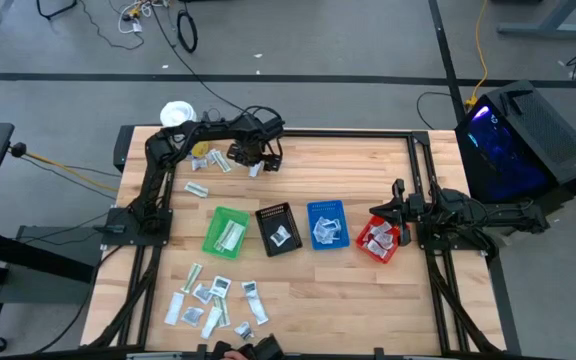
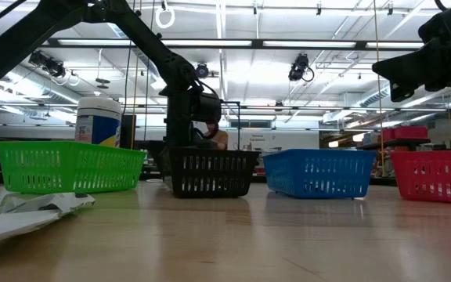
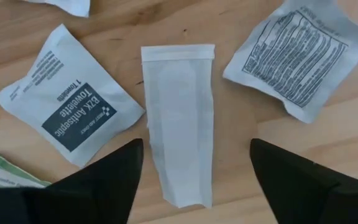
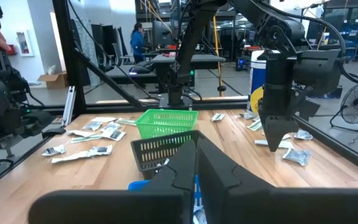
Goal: Pick & Place First Aid Supplies
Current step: Put the bandage into the green basket
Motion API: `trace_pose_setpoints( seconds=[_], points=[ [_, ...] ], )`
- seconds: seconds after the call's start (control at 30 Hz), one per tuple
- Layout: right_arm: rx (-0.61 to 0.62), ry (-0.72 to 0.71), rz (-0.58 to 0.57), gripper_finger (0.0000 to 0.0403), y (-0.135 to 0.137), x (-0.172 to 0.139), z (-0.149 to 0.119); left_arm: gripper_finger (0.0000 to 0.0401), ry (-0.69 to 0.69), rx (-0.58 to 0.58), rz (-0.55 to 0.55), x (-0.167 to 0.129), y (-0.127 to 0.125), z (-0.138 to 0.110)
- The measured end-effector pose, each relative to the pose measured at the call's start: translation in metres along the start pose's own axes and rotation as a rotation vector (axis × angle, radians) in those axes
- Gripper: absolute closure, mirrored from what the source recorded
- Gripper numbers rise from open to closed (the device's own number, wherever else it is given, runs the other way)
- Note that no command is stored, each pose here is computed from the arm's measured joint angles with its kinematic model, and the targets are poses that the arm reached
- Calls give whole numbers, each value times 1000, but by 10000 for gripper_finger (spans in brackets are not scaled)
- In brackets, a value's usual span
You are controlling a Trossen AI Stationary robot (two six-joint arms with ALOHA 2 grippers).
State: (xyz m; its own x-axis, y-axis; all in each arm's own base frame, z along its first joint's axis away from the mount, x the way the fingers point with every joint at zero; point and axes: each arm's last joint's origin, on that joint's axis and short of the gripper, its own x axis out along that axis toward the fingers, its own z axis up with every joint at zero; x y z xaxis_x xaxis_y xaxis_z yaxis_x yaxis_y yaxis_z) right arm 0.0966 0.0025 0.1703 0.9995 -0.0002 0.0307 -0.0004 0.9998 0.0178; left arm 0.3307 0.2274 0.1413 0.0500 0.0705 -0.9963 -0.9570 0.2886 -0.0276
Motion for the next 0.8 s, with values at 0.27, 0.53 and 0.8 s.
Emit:
trace_pose_setpoints(
  seconds=[0.27, 0.53, 0.8],
  points=[
    [0, 0, 0, 380, 0, 0, 0, 195, 1, 0, 1, 0, 0, 0],
    [0, 0, 0, 380, 0, 0, 0, 248, 3, 5, 2, 0, 0, 0],
    [0, 0, 0, 380, 0, 0, 0, 255, 5, 13, 3, 0, -1, -2]
  ],
)
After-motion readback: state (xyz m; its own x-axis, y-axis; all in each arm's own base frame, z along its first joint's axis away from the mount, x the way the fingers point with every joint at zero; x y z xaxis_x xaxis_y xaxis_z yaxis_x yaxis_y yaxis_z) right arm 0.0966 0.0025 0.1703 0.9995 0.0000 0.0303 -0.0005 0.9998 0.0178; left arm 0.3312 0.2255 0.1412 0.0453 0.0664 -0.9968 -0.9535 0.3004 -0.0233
